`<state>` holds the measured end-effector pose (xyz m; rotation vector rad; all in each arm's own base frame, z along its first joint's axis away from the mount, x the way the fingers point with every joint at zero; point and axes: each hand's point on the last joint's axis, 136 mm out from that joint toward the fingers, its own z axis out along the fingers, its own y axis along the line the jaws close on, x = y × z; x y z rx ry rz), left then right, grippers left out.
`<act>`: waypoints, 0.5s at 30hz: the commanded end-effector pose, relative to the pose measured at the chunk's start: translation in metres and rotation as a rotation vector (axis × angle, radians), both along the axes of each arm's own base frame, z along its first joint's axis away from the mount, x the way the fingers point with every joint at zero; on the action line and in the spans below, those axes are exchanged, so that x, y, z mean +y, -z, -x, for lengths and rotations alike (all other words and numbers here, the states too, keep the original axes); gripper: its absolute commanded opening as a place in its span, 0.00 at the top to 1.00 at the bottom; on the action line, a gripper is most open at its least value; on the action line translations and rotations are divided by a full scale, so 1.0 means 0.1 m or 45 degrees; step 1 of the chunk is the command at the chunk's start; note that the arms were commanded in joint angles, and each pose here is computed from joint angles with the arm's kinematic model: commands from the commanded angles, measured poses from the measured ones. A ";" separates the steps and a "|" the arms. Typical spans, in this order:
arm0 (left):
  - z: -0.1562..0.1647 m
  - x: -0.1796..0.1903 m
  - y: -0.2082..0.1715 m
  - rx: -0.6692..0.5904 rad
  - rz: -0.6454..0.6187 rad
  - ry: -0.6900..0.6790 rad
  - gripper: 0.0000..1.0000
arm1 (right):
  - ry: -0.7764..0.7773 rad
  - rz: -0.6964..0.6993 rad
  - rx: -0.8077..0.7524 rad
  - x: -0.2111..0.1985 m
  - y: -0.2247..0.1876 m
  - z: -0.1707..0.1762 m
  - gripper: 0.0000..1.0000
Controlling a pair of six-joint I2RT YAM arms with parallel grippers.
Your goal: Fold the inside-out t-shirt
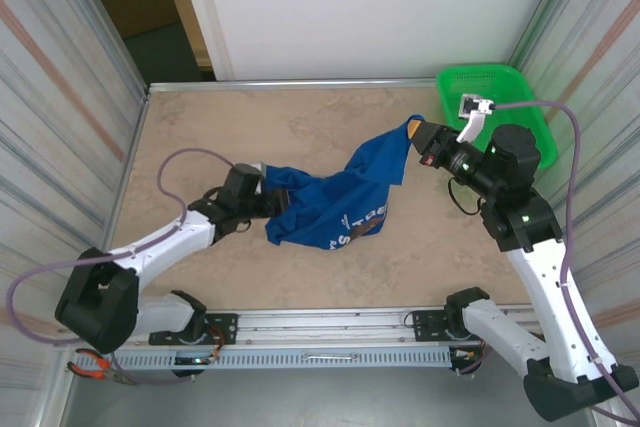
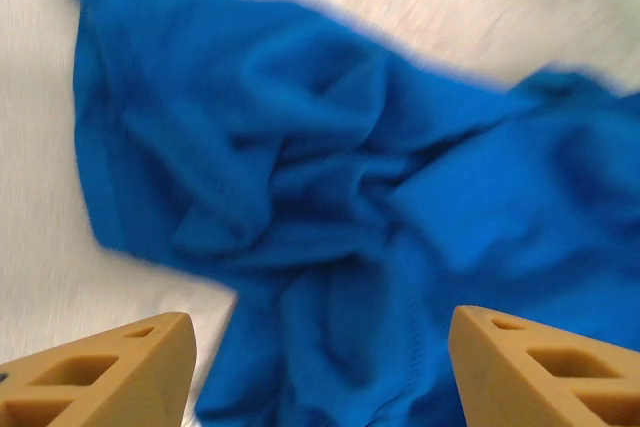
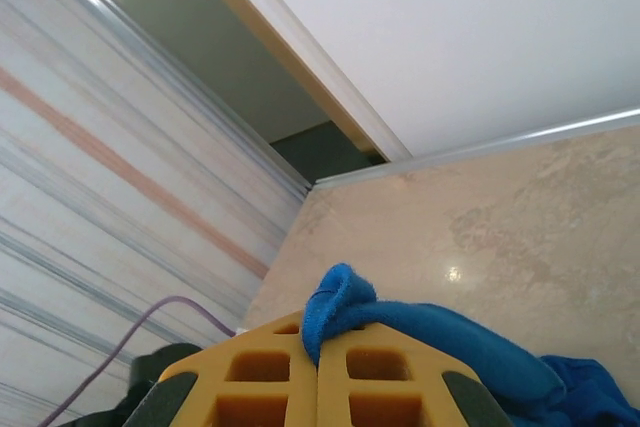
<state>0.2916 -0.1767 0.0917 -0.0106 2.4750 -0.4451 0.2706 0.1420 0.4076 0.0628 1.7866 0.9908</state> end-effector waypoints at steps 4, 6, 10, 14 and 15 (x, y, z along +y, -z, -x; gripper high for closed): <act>-0.09 -0.11 -0.06 -0.159 -0.299 0.041 0.31 | 0.029 0.001 0.013 -0.05 0.05 -0.01 1.00; -0.08 -0.17 -0.07 -0.205 -0.403 0.065 0.31 | 0.033 -0.002 0.016 -0.05 0.06 -0.01 1.00; -0.06 -0.29 -0.03 -0.247 -0.589 0.114 0.31 | 0.044 -0.006 0.017 -0.07 0.07 0.01 1.00; -0.09 -0.33 0.12 -0.231 -0.745 0.118 0.31 | 0.051 -0.016 0.002 -0.08 0.02 0.02 1.00; -0.11 -0.32 0.16 -0.221 -0.784 0.109 0.31 | 0.047 -0.019 -0.005 -0.08 -0.01 0.03 1.00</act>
